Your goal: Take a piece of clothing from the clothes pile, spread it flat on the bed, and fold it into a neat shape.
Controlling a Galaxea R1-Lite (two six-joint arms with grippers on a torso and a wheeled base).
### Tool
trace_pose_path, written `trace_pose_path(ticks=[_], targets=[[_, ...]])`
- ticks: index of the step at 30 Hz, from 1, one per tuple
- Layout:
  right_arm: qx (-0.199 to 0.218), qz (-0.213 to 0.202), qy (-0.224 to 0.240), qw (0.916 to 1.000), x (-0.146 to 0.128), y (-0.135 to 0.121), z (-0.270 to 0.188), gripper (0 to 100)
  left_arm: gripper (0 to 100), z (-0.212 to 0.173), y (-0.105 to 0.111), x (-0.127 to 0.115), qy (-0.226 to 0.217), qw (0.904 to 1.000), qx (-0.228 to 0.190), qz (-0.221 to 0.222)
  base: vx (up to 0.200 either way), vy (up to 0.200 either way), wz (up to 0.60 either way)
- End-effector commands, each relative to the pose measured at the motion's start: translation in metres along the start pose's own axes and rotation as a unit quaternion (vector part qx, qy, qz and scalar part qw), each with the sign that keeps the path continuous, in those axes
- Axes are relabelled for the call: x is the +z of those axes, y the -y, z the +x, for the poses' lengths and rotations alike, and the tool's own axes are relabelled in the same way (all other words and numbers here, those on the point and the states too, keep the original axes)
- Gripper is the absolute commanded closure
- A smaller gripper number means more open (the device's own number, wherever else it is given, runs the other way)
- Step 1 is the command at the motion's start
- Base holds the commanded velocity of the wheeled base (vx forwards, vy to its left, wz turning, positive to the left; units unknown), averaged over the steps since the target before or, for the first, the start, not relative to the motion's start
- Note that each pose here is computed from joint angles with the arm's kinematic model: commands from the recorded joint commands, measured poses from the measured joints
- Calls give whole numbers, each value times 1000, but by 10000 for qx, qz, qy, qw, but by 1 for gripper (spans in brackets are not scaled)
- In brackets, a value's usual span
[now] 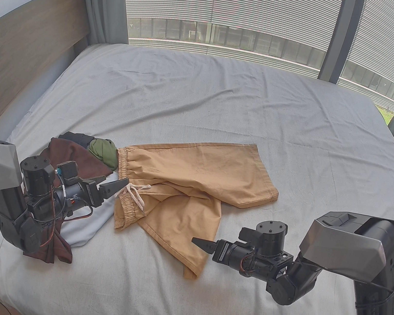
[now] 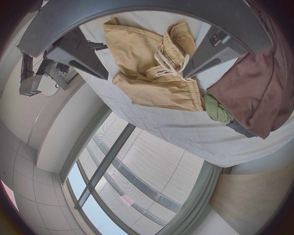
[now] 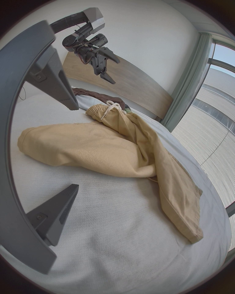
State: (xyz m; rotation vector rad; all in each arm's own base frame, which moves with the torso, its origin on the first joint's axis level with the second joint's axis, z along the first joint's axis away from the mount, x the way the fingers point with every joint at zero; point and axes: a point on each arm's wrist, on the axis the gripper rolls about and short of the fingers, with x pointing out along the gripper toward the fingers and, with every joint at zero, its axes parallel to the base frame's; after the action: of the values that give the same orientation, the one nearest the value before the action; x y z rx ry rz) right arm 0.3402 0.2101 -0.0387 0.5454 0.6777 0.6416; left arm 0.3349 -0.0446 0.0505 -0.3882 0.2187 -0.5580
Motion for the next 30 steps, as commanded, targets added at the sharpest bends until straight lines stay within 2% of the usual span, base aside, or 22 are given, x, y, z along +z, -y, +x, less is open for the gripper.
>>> trace_pose_path(ticks=[1, 8, 9, 16, 20, 23, 30], targets=[[-11, 7, -95, 10000, -5, 4, 15, 0, 0, 0, -1, -2, -23, 10000, 9, -16, 0, 0, 0], [-9, 2, -101, 9999, -6, 4, 23, 0, 0, 1, -1, -2, -32, 10000, 4, -11, 0, 0, 0], [-13, 3, -118, 9999, -7, 4, 23, 100, 0, 1, 0, -3, -35, 10000, -3, -18, 0, 0, 0], [-4, 25, -165, 9999, -8, -1, 15, 100, 0, 2, 0, -3, -48, 10000, -14, -20, 0, 0, 0], [73, 34, -125, 9999, -2, -10, 3, 100, 0, 2, 1, -4, -51, 10000, -21, -19, 0, 0, 0], [149, 190, -77, 9997, 3, -19, -7, 100, 0, 3, 2, -4, -58, 10000, -34, -17, 0, 0, 0], [299, 258, -195, 9990, 7, -33, -32, 100, 0, 2, 3, -3, -39, 10000, -42, 2, 0, 0, 0]])
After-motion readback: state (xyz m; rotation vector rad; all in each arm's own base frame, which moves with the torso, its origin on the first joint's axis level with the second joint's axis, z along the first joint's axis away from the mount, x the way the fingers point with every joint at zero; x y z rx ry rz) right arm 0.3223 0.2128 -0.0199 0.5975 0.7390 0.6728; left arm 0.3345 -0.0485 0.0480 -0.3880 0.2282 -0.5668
